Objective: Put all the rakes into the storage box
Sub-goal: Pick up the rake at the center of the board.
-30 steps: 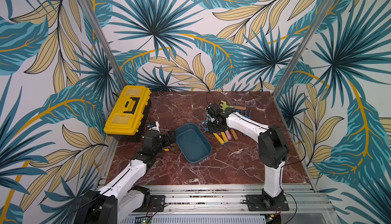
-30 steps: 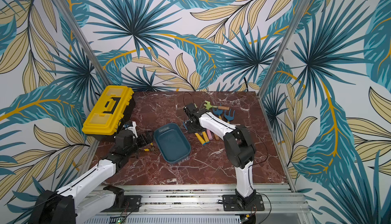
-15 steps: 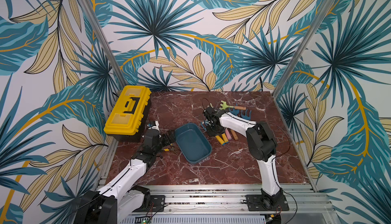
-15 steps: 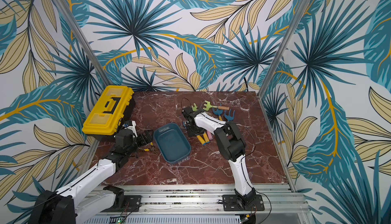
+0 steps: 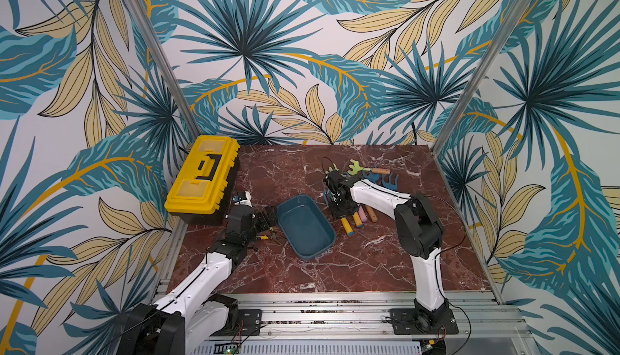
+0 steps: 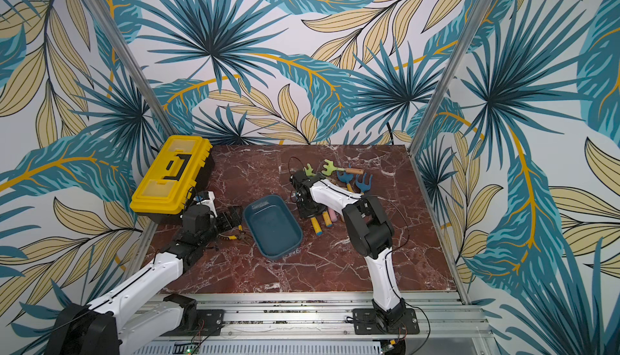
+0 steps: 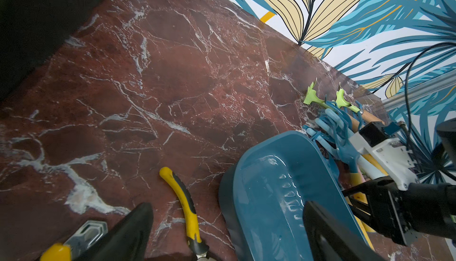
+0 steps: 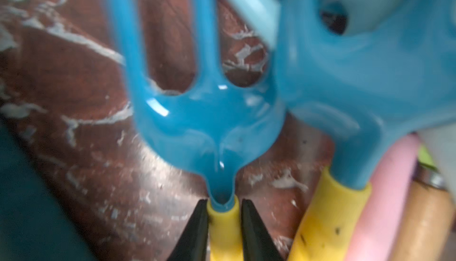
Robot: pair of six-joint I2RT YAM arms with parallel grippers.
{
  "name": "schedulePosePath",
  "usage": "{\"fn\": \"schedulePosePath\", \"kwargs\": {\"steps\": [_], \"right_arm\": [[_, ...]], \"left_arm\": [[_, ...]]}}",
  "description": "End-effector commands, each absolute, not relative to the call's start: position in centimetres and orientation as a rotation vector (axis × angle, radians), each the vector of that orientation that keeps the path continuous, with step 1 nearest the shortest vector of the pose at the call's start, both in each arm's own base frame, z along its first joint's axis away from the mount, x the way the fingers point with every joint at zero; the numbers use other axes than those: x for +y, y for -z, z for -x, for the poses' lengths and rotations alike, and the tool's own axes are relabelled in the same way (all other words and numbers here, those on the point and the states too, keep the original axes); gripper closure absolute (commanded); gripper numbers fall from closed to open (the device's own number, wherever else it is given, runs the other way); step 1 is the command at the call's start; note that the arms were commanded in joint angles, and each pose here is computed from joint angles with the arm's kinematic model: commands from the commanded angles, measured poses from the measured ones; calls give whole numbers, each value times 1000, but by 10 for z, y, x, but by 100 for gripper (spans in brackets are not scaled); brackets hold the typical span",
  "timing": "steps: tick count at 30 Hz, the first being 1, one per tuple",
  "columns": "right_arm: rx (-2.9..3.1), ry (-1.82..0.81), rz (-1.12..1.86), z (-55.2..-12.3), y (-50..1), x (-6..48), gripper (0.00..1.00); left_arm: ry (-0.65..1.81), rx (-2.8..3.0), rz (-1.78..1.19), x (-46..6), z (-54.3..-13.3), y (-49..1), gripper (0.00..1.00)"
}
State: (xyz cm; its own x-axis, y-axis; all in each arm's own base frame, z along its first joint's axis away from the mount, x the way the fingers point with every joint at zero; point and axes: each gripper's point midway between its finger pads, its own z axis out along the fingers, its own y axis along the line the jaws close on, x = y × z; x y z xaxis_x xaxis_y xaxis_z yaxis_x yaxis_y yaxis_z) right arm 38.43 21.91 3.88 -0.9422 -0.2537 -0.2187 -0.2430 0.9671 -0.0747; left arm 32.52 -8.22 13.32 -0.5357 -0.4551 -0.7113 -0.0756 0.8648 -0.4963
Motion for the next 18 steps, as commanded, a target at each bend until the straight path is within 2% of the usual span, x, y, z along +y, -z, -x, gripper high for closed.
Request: {"fn": "schedulePosePath", "kwargs": {"steps": [1, 11, 18], "right_arm": [[2837, -5, 361, -377, -72, 222, 80], [2700, -237, 280, -368, -138, 233, 81], [2671, -537, 332, -350, -159, 277, 82]], "left_arm": [[514, 2054, 368, -83, -332, -155, 0], [495, 2015, 381, -76, -327, -162, 0], [423, 1977, 415, -63, -326, -162, 0]]}}
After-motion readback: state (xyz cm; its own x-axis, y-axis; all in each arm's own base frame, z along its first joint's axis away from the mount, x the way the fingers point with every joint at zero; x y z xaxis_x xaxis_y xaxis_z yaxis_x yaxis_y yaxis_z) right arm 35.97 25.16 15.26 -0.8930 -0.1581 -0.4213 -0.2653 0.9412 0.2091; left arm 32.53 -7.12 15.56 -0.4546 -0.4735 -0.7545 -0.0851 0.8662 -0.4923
